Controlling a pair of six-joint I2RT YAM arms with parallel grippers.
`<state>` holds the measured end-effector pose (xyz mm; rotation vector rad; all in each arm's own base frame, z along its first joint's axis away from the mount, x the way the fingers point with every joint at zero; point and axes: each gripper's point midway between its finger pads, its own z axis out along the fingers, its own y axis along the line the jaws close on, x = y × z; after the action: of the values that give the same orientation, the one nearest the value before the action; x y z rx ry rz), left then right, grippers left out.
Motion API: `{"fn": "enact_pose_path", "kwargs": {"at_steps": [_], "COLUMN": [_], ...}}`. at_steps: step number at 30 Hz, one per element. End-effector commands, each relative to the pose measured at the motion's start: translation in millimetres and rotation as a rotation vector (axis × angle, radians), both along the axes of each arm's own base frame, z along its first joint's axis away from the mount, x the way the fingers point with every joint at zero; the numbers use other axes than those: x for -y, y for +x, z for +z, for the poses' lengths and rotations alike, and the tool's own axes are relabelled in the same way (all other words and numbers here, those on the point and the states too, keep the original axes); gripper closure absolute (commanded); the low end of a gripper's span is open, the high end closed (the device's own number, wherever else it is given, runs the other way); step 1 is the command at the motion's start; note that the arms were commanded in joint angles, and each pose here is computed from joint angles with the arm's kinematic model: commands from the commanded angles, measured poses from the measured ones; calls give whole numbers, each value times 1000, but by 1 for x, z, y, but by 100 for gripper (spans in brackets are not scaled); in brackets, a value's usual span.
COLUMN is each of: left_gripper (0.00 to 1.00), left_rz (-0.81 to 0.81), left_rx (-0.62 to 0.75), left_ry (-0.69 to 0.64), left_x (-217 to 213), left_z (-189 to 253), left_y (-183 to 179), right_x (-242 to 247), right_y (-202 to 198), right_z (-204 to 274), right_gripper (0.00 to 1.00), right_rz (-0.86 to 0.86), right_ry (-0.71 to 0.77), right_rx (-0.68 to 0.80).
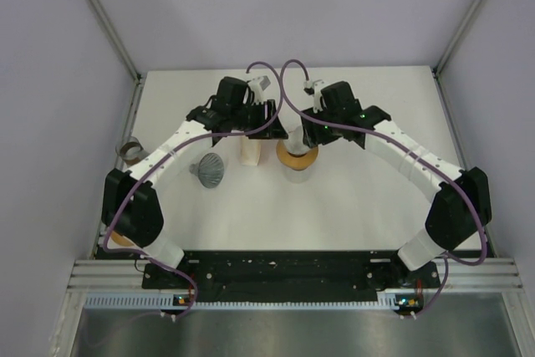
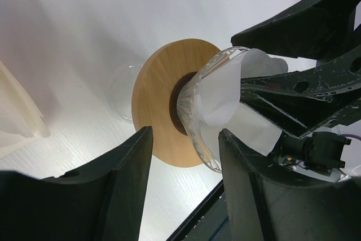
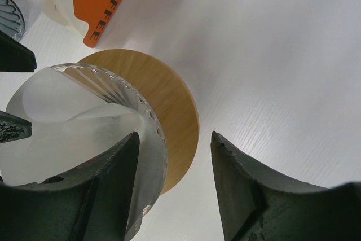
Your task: Place the coffee filter in the dripper
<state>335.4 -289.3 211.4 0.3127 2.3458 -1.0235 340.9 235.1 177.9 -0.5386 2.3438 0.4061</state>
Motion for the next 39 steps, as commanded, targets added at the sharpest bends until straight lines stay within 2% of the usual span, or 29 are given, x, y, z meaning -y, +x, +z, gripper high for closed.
{"fn": "enact_pose_path", "kwargs": {"at_steps": [1,21,30,32,33,36,38,39], "left_gripper": [44,37,32,32,32,32,32,32], "left_rz": [-14,-53,-131,-147,-147,-129,-109,-94], "left_rx": [99,154,230,247,253,252,238,228], "left_ry": [-30,-23,-29,-28,-23,-23,-26,-31], "left_x": [-1,-3,-8,-10,-12,-18,-22,-25], "left_z": [35,49,76,79,80,80,78,76], "left_y": [4,2,0,-2,-2,2,6,8], "right_x": [0,2,6,7,5,-13,-27,-32], "right_y": [5,8,6,5,3,-9,-18,-22], "right_z": [41,81,135,144,148,150,143,136], "right_gripper": [45,38,40,44,51,84,97,100], "right_rz": [25,73,107,104,111,169,212,226], "right_ry": [36,23,30,42,55,86,76,66], "right_rx": [88,180,297,317,320,308,279,249]}}
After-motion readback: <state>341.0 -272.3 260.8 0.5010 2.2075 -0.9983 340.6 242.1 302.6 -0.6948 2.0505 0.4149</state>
